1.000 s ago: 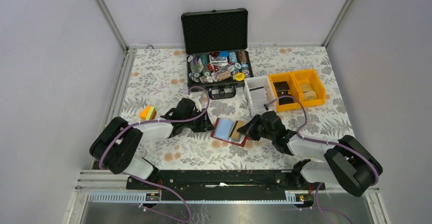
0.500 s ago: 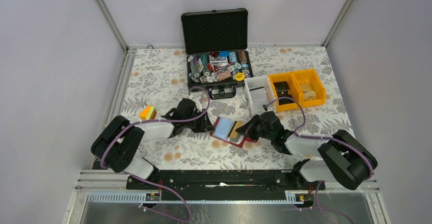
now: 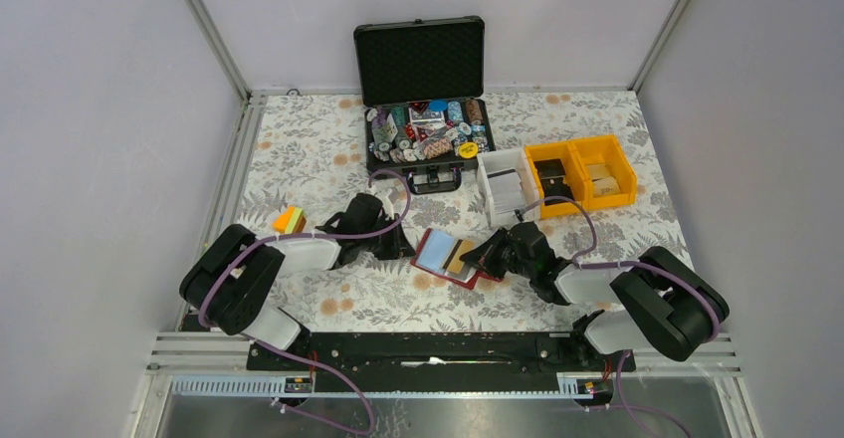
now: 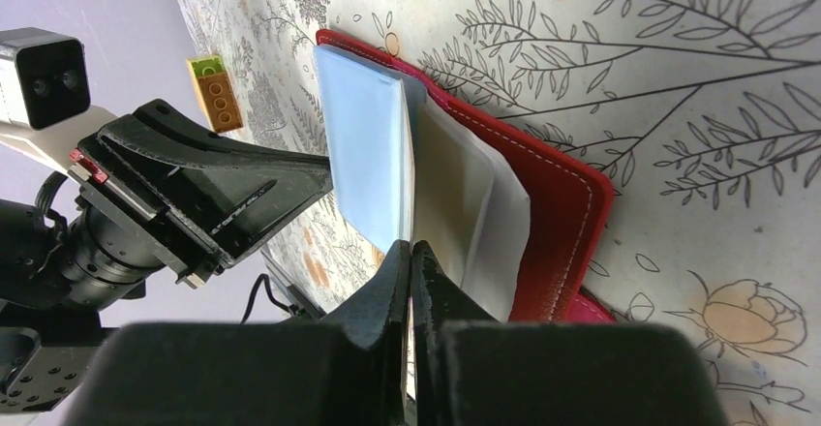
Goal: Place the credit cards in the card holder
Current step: Insert the credit card into the card holder.
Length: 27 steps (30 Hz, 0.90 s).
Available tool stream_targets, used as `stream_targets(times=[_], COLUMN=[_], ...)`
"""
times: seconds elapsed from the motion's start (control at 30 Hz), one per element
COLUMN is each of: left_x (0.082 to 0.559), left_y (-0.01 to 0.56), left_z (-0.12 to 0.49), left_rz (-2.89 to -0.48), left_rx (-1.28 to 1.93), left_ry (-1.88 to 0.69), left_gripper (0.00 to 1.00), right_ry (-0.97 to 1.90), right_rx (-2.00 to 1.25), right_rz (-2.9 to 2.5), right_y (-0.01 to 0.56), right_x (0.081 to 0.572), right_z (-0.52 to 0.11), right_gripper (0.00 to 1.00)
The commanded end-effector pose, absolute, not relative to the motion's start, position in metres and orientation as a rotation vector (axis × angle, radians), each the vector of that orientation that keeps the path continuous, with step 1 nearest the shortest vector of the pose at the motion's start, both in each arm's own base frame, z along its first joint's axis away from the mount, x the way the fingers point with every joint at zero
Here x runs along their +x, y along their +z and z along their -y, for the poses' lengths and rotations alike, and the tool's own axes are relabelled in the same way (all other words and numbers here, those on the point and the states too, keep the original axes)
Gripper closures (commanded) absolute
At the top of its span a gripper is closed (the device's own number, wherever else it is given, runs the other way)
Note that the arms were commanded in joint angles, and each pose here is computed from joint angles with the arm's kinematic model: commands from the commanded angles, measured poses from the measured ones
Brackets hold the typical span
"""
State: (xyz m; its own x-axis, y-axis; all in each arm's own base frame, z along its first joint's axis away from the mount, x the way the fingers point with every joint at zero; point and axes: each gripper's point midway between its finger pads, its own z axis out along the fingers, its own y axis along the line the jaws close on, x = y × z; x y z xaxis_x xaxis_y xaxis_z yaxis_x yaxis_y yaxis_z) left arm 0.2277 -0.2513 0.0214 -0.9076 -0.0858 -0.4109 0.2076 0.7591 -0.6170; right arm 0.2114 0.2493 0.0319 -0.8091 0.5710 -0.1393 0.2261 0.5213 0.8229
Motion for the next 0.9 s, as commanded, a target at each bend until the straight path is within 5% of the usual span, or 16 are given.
stream_targets(times=[0.0,0.87], left_x=[0.229,0.226], left_y=[0.028,0.03], left_z=[0.26,0.264], left_rz=[-2.495,-2.481], left_rx=[0.116,0.144], left_ry=[-1.018,-1.055], left_gripper=[1.0,1.0], right_ry=[1.187,1.187], right_rx=[0.713,0.685], right_rz=[-2.357,-2.425], right_y=[0.028,0.011], right_x=[0.213,0.209], right_z=[-0.244,-0.253], right_gripper=[1.0,1.0])
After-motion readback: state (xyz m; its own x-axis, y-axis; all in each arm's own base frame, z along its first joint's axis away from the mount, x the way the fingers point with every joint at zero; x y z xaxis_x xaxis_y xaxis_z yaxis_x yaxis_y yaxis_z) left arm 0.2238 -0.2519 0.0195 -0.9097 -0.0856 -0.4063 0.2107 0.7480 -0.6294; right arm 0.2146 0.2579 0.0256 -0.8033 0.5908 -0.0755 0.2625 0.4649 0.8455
